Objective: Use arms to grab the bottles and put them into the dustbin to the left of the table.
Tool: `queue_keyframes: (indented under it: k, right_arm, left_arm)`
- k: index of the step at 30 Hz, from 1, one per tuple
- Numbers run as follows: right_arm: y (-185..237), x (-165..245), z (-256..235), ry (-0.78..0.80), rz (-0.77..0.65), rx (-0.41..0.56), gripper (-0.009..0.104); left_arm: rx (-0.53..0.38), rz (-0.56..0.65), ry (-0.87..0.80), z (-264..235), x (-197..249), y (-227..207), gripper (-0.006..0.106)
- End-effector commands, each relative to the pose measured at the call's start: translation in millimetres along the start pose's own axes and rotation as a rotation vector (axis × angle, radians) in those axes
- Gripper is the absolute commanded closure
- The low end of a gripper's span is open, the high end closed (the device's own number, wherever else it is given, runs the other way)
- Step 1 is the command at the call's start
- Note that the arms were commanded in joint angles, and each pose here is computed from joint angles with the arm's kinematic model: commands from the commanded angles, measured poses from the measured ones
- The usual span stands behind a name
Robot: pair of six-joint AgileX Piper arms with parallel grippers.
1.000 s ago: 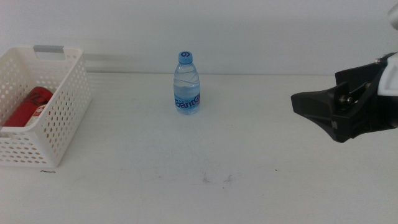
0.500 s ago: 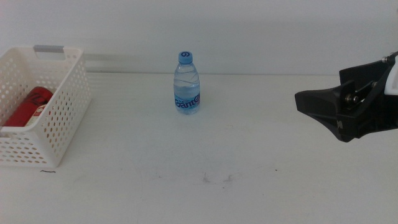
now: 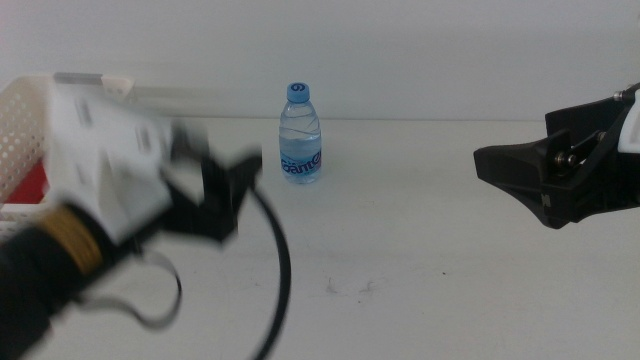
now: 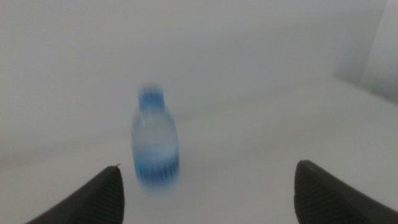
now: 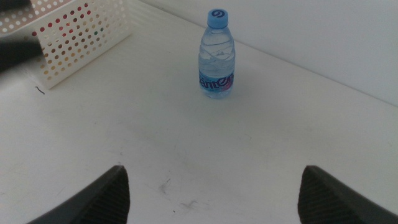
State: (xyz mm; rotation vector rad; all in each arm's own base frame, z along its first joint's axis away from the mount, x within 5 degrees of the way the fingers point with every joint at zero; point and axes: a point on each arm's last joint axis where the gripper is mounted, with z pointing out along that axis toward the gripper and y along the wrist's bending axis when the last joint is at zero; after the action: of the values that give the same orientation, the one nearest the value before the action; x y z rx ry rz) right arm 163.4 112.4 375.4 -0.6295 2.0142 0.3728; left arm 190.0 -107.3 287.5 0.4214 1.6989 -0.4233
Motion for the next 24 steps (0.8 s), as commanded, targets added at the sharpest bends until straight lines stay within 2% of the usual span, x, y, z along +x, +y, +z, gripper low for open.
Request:
queue_keyframes:
  k: [1, 6, 9, 13, 16, 21, 24]
  right_arm:
    - [0, 1, -1, -0.003, -0.011, 0.003, 0.02]
    - [0, 1, -1, -0.003, -0.011, 0.003, 0.02]
    - [0, 1, -1, -0.003, -0.011, 0.003, 0.02]
    - [0, 1, -1, -0.003, -0.011, 0.003, 0.02]
    - [0, 1, -1, -0.003, -0.011, 0.003, 0.02]
    - [0, 1, -1, -0.003, -0.011, 0.003, 0.02]
    - [0, 1, -1, -0.003, -0.011, 0.003, 0.02]
  left_arm:
    - [0.002, -0.109, -0.029, -1, 39, 1, 0.007]
    - [-0.062, -0.105, 0.067, 11, 80, 8, 0.007]
    - [-0.068, -0.03, -0.026, 22, 82, 9, 0.007]
    - [-0.104, -0.059, -0.059, 42, 87, 14, 0.007]
    - [-0.102, -0.067, -0.017, 63, 94, 14, 0.007]
    - [-0.097, 0.019, -0.021, 110, 95, 24, 0.007]
    - [-0.089, 0.007, -0.011, 140, 102, 36, 0.007]
